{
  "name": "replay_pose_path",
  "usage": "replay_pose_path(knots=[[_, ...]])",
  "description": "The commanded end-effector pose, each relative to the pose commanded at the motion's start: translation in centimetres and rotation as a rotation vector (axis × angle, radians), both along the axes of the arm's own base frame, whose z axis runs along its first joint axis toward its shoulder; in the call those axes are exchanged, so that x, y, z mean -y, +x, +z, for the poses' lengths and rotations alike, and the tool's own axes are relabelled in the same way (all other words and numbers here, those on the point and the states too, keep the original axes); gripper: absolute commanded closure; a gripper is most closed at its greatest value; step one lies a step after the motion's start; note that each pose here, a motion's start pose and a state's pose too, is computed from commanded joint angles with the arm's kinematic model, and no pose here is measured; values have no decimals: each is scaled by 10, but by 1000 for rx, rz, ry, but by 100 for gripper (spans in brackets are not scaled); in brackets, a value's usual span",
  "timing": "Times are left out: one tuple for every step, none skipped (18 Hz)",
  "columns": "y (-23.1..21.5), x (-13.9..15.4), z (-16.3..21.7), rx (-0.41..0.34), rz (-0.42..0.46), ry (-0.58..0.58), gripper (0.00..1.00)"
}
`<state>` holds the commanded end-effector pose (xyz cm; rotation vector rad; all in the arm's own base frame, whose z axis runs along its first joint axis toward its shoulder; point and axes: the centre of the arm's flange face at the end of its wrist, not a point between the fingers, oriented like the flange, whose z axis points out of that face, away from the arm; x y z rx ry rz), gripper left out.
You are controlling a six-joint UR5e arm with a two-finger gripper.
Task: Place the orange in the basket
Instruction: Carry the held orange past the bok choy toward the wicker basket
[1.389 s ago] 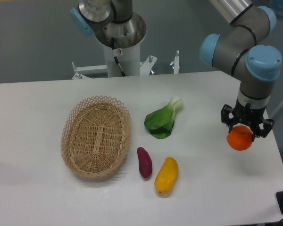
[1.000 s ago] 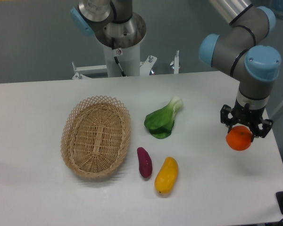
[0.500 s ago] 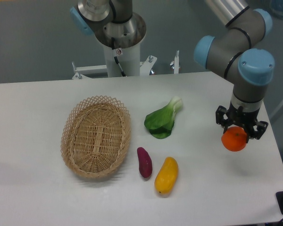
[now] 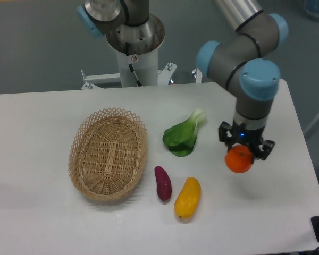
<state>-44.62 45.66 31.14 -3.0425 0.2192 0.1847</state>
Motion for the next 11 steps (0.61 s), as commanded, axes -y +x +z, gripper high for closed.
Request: replay_pose_path(knots=[[11,-4,-5,10,-12,-6,48],[21,-5,-5,14,-23,-9,48],[30,-7,-7,17,-31,-11,47],[39,-13,-9,18,-46,-12,47],[48,-17,-10,16,-58,-10,46],[55,-19,-11,16,-68,-8,45],[65,-24,-14,20,-71,-7,46],[75,-30,-15,24,-55,0,46],[88,-34,-17,31,-32,9,46],[102,-41,-20,40,-17,23,46],[115,-48,-22,39,-14,31,46]])
